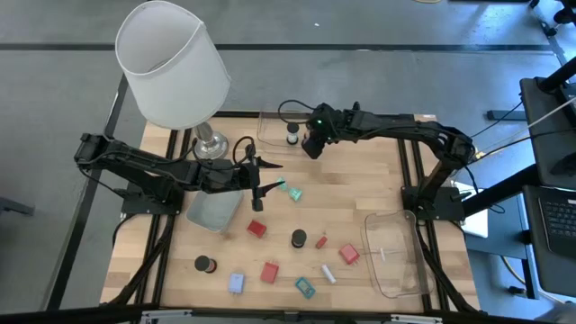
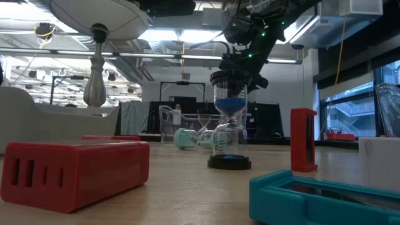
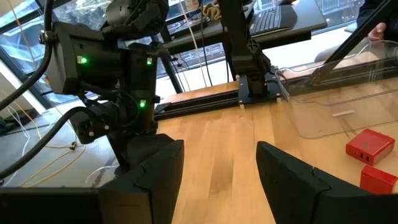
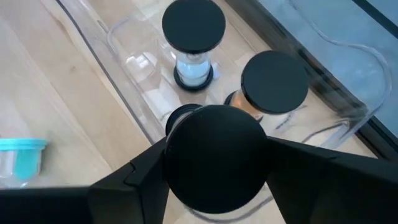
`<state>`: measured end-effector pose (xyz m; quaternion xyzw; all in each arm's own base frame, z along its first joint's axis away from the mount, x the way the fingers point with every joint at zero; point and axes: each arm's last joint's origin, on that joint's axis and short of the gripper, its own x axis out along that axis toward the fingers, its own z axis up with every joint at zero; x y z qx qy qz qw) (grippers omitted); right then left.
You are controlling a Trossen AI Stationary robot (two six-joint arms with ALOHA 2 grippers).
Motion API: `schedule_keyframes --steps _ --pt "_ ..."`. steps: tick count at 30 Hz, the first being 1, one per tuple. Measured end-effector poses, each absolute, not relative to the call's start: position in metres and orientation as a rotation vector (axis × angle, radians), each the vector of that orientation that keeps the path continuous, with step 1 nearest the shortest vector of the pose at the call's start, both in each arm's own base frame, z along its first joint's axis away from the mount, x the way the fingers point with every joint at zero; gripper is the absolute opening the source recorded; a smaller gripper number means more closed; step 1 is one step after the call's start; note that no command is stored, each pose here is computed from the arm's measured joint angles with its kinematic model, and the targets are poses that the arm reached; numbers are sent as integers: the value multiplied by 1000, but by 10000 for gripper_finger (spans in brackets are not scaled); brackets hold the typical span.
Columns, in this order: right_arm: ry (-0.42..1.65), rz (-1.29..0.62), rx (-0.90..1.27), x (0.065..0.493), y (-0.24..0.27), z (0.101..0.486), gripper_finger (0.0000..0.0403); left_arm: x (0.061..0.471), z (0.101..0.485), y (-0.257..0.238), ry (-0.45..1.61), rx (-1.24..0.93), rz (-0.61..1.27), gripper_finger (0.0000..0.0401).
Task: Pick & Place Office items
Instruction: Put the purple hourglass into the top transparent bin
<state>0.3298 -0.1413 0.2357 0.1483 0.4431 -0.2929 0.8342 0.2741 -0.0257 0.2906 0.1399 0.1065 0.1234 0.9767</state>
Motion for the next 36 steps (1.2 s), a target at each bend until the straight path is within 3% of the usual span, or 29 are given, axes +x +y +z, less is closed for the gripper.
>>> schedule_keyframes --steps 6,14,20,28,36 --pt "940 -624 313 333 -143 231 231 274 291 -26 214 280 249 198" --pt "981 -622 311 339 -145 214 213 274 291 -26 214 280 249 198" --pt "987 -621 302 338 -148 214 233 274 291 -26 214 280 249 198" --pt "990 -633 308 336 -153 214 212 274 291 -26 214 280 249 198" --pt "990 -634 307 335 -153 214 239 274 291 -26 215 280 249 198"
